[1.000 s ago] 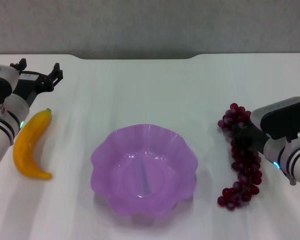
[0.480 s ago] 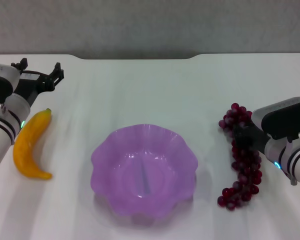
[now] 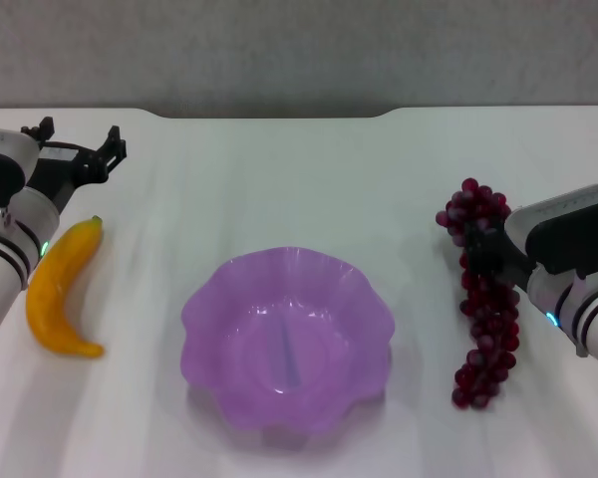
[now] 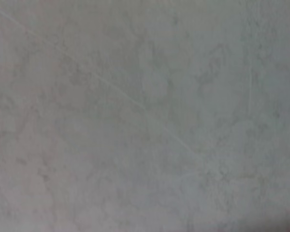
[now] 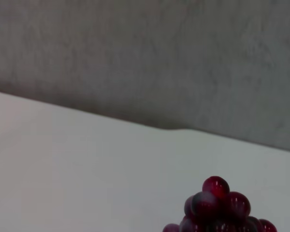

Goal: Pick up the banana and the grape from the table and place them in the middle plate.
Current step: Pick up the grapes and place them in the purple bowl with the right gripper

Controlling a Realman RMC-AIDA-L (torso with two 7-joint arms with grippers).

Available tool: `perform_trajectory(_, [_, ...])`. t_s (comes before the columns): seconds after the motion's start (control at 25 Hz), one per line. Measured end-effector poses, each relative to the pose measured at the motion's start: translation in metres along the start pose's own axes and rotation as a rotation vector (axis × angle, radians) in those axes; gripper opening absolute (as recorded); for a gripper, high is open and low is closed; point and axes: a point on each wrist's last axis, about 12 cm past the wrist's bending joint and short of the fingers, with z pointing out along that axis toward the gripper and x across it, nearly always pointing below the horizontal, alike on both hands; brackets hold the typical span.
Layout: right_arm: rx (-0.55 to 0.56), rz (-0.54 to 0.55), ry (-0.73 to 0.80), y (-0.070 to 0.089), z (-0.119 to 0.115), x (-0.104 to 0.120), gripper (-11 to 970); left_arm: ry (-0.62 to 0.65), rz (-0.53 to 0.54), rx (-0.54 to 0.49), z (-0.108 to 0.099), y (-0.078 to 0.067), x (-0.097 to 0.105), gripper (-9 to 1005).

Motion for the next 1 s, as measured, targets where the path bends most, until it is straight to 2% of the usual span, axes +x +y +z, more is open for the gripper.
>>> perform_trajectory(0.32, [-0.019,-0.014,-0.107,0.012,-0.005,-0.009,210,0.004,0.000,-0.004,-0.001,0.001,0.001,896])
perform_trajectory(0.48, [-0.065,0.007,-0.082,0.022,-0.003,-0.016,208,0.007,0.000,-0.006,-0.002,0.003,0.003,896])
perform_trajectory(0.68, [-0.127,0.006,-0.086,0.036,-0.001,-0.037,207,0.016,0.001,-0.014,-0.005,0.006,0.007,896])
perform_trajectory(0.84, [-0.140,-0.027,-0.092,0.039,-0.002,-0.048,206,0.019,0.001,-0.017,-0.006,0.007,0.008,896])
perform_trajectory(1.0, [-0.144,-0.054,-0.086,0.034,-0.006,-0.057,206,0.019,0.001,-0.017,-0.006,0.007,0.008,896])
